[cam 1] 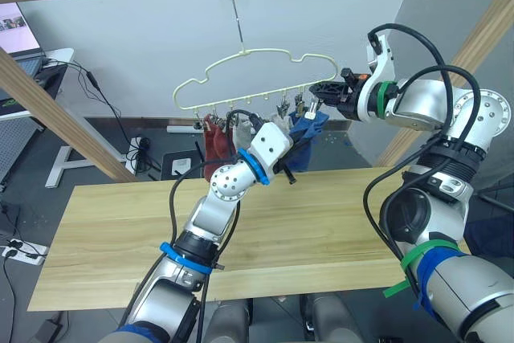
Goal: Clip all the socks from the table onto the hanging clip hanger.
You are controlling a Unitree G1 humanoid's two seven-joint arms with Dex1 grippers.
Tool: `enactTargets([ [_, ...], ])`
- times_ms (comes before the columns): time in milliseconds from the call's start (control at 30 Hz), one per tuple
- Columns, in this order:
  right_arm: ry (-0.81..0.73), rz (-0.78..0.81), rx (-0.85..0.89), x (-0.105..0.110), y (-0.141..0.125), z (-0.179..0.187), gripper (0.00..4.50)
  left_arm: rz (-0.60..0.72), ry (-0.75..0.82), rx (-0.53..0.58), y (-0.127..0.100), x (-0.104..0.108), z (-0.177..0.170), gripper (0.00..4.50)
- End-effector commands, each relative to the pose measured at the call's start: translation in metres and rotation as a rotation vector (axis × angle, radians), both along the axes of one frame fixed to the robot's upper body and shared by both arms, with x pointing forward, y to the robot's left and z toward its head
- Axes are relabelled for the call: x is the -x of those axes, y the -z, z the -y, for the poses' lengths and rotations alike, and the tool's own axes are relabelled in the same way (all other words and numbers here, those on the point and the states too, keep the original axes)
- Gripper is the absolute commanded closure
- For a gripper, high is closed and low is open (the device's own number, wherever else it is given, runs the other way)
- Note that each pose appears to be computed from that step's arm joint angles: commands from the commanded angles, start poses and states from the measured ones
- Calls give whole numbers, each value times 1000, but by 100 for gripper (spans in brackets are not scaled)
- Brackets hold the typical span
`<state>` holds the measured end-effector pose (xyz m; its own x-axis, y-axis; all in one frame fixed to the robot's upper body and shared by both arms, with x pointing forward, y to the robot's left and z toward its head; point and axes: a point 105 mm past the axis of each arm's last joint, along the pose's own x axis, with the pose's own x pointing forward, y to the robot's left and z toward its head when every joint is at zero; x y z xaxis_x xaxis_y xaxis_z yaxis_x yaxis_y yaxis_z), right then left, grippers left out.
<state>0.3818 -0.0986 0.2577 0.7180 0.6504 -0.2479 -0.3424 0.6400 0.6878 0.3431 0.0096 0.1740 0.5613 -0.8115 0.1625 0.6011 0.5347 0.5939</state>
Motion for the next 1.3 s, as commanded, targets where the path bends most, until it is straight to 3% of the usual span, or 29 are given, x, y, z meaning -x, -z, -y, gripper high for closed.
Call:
enactTargets([
  [33, -16, 70, -44, 4, -22, 8, 156, 7, 61, 45, -12, 12, 10, 450],
  [167, -19, 137, -25, 10, -32, 20, 14, -110, 92, 129, -12, 11, 16, 450],
  [200, -23, 167, 8, 13, -32, 23, 7, -149, 96, 154, -12, 10, 17, 450],
  [433, 18, 380, 203, 36, -18, 40, 0, -465, 110, 223, 29, 9, 9, 272],
  [567, -26, 486, 353, 51, 4, 43, 0, -507, 38, 163, 50, 8, -22, 159],
  [700, -77, 570, 497, 64, 35, 56, 0, -517, -36, 121, 57, 11, -74, 54],
  [900, -233, 602, 684, 92, 77, 75, 0, -565, -164, 38, 58, 25, -162, 54],
  [1100, -323, 574, 794, 128, 98, 111, 0, -626, -412, -157, 51, 50, -272, 54],
  [1300, -281, 498, 811, 143, 103, 140, 0, -645, -537, -186, 39, 74, -322, 54],
])
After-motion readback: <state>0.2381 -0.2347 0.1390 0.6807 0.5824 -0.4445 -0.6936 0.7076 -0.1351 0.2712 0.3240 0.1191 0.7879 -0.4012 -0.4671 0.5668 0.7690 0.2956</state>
